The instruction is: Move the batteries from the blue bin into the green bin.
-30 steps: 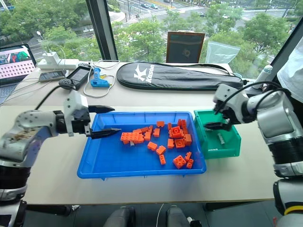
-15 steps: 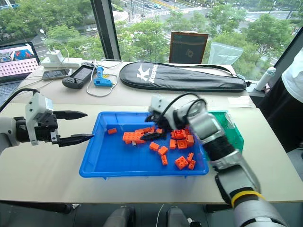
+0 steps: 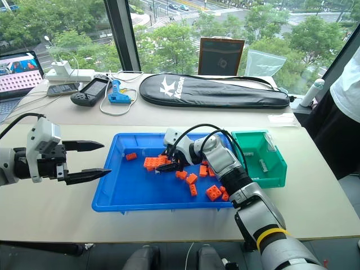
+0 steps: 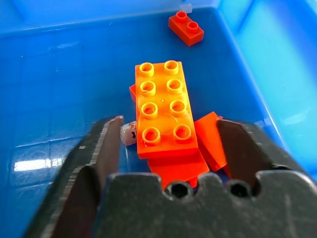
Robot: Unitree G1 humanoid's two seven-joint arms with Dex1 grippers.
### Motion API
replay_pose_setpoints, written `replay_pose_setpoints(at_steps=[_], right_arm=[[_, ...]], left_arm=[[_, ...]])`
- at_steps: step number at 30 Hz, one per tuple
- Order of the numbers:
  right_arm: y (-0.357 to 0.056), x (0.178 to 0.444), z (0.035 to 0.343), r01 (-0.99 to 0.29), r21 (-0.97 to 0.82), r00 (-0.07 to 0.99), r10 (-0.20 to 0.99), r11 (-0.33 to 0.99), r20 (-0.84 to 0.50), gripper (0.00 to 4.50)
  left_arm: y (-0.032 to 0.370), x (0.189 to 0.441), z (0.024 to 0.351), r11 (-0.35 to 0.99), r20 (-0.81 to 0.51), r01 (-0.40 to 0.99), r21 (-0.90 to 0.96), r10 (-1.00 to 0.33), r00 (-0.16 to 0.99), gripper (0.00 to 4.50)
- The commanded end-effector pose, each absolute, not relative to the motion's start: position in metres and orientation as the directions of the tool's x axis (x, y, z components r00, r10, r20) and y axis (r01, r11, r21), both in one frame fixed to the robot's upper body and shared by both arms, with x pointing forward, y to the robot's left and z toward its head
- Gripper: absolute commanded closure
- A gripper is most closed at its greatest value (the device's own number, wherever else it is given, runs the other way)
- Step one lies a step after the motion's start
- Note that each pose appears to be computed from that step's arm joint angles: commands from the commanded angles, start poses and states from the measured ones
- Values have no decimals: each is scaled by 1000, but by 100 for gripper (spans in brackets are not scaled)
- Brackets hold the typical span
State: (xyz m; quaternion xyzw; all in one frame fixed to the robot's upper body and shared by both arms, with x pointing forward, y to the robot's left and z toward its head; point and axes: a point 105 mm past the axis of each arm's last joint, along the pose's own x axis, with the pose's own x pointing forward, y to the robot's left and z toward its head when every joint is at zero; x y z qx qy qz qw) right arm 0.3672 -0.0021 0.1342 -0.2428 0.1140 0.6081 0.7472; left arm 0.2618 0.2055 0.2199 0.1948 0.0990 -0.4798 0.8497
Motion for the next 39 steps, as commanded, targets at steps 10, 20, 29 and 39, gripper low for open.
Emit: replay_pose_setpoints(at_steps=[10, 20, 29, 39], right_arm=[[-58, 368, 193, -926, -284, 346, 865, 251, -363, 309], [-108, 363, 176, -908, -241, 419, 758, 343, -500, 125], [-49, 354, 182, -943, -271, 293, 866, 192, -405, 3], [2, 356, 167, -956, -293, 153, 887, 21, -437, 3]], left_arm=[[198, 276, 225, 414, -339, 860, 299, -796, 501, 0], [188, 289, 222, 364, -331, 880, 305, -826, 456, 0], [188, 288, 222, 369, -333, 878, 306, -822, 462, 0], [191, 279, 221, 407, -325, 861, 305, -805, 496, 0]])
